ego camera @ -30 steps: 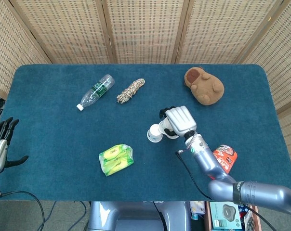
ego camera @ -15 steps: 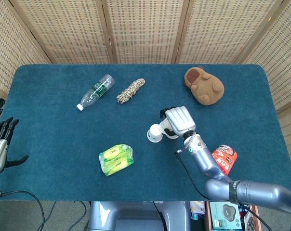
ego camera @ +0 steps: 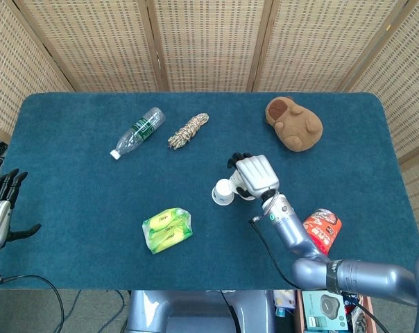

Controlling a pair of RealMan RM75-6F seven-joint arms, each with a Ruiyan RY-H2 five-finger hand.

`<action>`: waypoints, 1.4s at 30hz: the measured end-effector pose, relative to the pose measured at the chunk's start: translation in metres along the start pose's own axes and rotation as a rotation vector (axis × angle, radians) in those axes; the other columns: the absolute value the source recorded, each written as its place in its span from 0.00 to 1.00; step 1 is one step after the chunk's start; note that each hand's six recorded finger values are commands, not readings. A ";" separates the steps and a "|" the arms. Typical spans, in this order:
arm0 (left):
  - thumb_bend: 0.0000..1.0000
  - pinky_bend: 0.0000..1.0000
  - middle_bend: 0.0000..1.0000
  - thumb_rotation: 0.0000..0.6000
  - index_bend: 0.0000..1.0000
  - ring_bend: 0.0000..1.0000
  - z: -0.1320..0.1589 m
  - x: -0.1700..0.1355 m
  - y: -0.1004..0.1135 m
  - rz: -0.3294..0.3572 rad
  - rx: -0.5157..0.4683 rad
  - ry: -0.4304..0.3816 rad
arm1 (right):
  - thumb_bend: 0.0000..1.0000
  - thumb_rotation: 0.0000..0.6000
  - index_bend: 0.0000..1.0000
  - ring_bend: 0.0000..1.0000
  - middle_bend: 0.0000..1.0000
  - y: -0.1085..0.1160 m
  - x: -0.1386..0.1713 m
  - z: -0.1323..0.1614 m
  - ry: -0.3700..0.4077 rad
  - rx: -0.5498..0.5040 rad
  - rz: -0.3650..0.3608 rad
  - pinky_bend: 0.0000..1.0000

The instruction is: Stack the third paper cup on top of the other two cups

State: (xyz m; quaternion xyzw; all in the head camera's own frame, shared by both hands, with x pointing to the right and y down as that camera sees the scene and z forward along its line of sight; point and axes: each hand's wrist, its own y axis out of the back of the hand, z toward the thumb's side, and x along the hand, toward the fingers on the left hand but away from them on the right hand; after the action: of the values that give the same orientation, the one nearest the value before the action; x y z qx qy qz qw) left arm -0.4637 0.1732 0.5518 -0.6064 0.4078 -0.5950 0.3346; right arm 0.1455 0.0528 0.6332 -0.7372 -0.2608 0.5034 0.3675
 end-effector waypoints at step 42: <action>0.16 0.00 0.00 1.00 0.00 0.00 0.000 -0.024 -0.007 0.092 -0.004 -0.058 | 0.00 1.00 0.00 0.00 0.00 0.004 0.230 -0.145 -0.079 -0.012 -0.423 0.00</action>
State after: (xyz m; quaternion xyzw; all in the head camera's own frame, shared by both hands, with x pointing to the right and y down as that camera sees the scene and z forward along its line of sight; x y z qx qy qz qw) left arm -0.4621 0.1974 0.5474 -0.6047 0.4268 -0.5602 0.3719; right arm 0.3632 0.1833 0.5356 -0.6477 -0.4269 0.4422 0.4502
